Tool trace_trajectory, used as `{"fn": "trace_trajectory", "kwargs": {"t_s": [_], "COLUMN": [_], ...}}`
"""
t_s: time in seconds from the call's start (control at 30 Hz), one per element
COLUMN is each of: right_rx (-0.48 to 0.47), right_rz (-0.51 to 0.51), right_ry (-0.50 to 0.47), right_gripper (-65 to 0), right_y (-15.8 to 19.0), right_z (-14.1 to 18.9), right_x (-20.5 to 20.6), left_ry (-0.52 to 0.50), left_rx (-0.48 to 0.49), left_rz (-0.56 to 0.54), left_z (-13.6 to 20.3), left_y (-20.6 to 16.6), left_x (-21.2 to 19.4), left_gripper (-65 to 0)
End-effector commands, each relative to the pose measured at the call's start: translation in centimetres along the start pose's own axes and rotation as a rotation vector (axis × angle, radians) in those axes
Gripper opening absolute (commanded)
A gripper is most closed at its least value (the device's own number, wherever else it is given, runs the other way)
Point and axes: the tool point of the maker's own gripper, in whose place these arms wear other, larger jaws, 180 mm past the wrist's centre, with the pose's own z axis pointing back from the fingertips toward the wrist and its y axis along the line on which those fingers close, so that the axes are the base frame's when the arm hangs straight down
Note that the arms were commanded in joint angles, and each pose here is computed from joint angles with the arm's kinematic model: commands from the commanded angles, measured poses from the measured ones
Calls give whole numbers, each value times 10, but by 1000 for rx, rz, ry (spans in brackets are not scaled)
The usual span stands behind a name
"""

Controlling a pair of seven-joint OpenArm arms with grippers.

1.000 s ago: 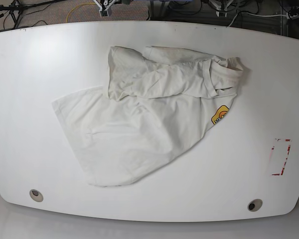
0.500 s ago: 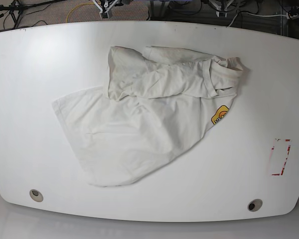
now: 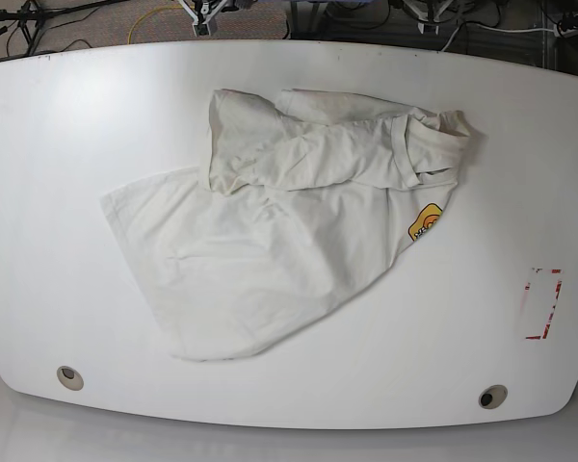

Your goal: Fold the T-shirt properly

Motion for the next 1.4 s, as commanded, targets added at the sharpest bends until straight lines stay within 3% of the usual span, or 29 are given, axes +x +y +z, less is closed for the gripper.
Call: {"fn": "trace_trajectory", "kwargs": {"t_s": [0.0,0.47,1.07,1.37], "right_rx": [-18,-74,-99,-95], "right_rz": [18,149,188,159], "right_ry": [-35,-107,-171,-198], "right_gripper": [-564,-564,-564,-564], "right_y": [-7,-2,23,24], "right_z": [13,68,121,128], "right_x": [-2,12,16,19], "left_ry": [-66,-258,-413,-439], "left_rx": [-8,-59,-43,-41], "left_rz": [-12,-55,-66,-71], "left_z": [11,71,151,164], "left_y": [-1,-20,-14,-14], "left_x": [8,34,58,64], "left_gripper": [-240,-240,-237,-237]}}
